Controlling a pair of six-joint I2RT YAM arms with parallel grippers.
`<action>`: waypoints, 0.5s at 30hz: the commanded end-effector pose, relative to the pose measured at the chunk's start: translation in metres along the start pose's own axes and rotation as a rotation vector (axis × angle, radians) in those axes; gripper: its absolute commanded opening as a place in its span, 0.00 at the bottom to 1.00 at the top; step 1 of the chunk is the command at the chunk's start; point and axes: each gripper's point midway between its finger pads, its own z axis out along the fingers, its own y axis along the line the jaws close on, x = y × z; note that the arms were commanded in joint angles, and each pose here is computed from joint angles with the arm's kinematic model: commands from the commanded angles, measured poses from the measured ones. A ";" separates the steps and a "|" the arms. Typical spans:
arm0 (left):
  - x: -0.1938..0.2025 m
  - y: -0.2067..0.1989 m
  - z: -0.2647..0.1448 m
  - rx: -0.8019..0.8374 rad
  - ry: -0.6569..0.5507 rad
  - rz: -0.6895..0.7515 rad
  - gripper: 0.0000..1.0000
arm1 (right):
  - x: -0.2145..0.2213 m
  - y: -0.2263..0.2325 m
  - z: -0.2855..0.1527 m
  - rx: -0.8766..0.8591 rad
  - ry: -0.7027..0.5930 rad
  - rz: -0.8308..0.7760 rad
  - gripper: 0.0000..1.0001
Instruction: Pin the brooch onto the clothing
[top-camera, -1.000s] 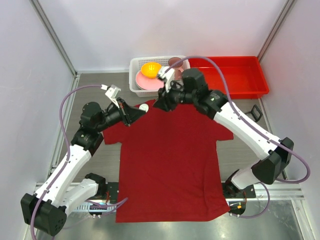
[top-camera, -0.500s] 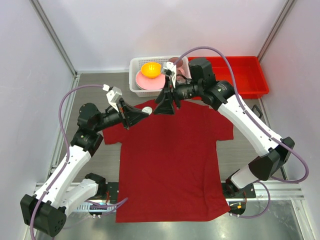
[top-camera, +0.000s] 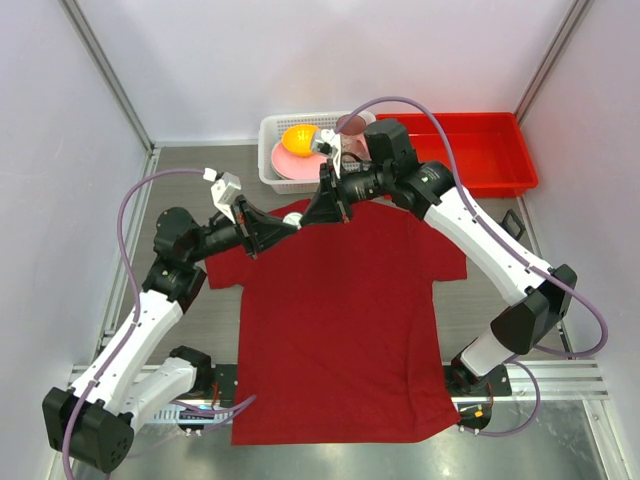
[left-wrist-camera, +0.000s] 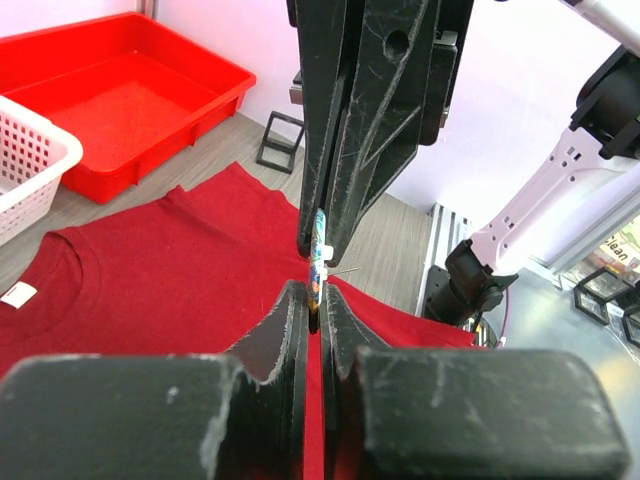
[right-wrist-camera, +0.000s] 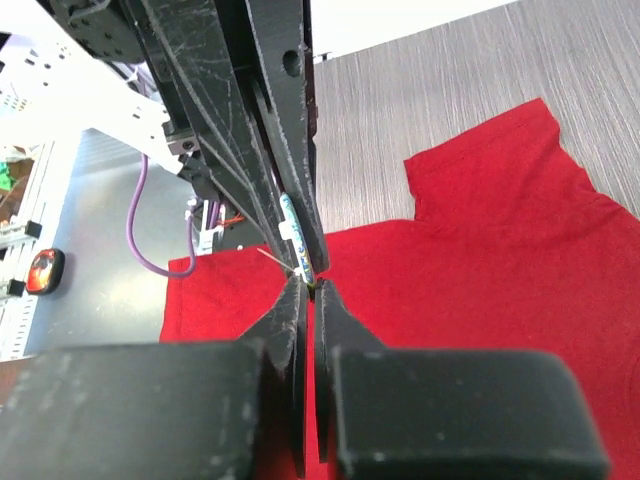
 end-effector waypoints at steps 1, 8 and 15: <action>-0.012 -0.009 0.000 0.038 -0.023 0.057 0.00 | -0.018 0.006 0.001 -0.012 -0.044 -0.033 0.01; -0.003 0.010 -0.020 -0.154 0.129 0.130 0.46 | -0.006 0.004 -0.003 0.015 0.001 -0.028 0.01; -0.001 -0.003 -0.041 -0.134 0.289 0.280 0.58 | 0.013 0.003 -0.005 -0.004 0.081 -0.056 0.01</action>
